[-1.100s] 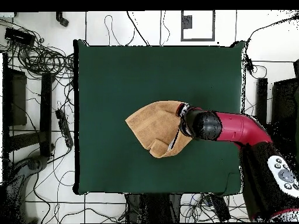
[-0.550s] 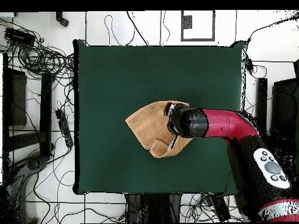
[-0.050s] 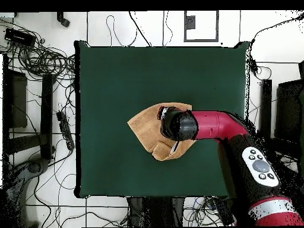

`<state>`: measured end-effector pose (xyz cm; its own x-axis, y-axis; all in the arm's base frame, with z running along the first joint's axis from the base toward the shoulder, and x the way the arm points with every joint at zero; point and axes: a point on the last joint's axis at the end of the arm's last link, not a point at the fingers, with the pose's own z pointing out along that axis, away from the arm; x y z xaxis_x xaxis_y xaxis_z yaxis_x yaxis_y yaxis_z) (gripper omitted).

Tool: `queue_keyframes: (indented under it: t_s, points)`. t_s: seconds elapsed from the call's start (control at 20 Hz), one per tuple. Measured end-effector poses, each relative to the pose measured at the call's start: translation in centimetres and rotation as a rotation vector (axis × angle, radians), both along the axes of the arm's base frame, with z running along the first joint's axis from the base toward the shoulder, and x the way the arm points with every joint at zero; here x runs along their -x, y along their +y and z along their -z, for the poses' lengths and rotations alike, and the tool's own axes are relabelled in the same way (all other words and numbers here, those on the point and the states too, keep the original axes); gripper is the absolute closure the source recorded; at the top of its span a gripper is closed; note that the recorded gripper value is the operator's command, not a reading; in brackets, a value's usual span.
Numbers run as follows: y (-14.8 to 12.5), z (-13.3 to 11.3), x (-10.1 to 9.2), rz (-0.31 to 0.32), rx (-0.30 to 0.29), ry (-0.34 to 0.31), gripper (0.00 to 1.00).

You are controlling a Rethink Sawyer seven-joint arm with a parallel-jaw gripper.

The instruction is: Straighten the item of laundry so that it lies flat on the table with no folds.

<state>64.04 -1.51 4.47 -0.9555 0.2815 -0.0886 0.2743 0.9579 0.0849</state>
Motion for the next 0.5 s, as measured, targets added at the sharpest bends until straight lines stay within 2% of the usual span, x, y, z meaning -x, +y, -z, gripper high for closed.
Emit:
queue_keyframes:
  t_s: [0.35,0.5]
  points:
    - [-1.0,-0.1,0.7,0.011,0.019,0.011,0.00]
    - [-2.1,0.1,2.2,0.023,0.034,0.035,0.00]
